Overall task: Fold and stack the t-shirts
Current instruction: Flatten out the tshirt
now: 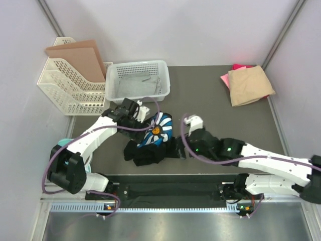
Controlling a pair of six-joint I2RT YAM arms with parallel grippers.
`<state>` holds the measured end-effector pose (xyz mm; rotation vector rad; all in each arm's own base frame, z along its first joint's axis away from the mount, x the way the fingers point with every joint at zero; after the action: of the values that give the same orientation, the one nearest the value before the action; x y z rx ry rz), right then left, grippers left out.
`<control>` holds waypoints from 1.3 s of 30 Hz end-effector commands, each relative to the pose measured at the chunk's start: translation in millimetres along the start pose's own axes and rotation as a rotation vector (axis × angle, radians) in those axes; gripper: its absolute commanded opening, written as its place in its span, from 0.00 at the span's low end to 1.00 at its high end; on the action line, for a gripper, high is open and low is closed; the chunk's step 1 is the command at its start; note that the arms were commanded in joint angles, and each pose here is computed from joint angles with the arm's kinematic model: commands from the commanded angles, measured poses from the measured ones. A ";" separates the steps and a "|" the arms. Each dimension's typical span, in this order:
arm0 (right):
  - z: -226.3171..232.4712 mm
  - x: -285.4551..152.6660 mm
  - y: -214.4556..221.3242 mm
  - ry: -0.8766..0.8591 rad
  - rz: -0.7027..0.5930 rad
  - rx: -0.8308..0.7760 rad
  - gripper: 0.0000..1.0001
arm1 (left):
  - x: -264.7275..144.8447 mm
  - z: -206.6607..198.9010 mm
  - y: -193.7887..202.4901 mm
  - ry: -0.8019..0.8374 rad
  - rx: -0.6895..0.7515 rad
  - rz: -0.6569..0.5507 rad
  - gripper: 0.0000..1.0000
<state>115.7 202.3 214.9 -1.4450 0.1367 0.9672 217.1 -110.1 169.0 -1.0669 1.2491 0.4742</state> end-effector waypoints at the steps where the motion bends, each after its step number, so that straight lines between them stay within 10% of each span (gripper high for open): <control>1: 60.2 11.1 -2.3 -0.164 0.009 -0.128 0.89 | -11.8 16.8 -23.3 -0.026 -0.054 -0.113 0.93; 22: 109.0 84.6 15.9 0.026 -0.065 -0.327 0.80 | 39.3 4.9 -9.5 0.190 -0.069 0.111 0.89; 26: 102.1 94.0 10.4 0.058 -0.086 -0.306 0.51 | 48.2 -3.6 -9.1 0.262 -0.078 0.154 0.85; 30: 89.8 81.2 -5.2 0.122 -0.118 -0.295 0.08 | 48.3 -10.9 -18.1 0.340 -0.069 0.174 0.47; 31: 85.8 75.6 -8.8 0.141 -0.127 -0.295 0.05 | 48.6 -10.9 -20.5 0.346 -0.067 0.177 0.21; 33: 74.0 54.5 -22.0 0.188 -0.160 -0.292 0.00 | 41.4 -8.8 -36.5 0.332 -0.052 0.135 0.00; 39: 39.5 -18.2 -62.0 0.253 -0.276 -0.212 0.00 | -30.8 1.7 -101.4 0.246 0.019 -0.116 0.00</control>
<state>119.9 277.5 198.7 -1.8383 0.0470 0.8144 259.1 -145.9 158.6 -1.1406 1.6051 0.4681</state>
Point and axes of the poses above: each gripper's point midway between its finger pads, its own x axis out along the fingers, its own z axis along the line the jaws close on, y = z × x, the point moved 8 cm from there along -x, back along the fingers, and after that the axes turned 1 degree about -x, right-handed, at the moved point
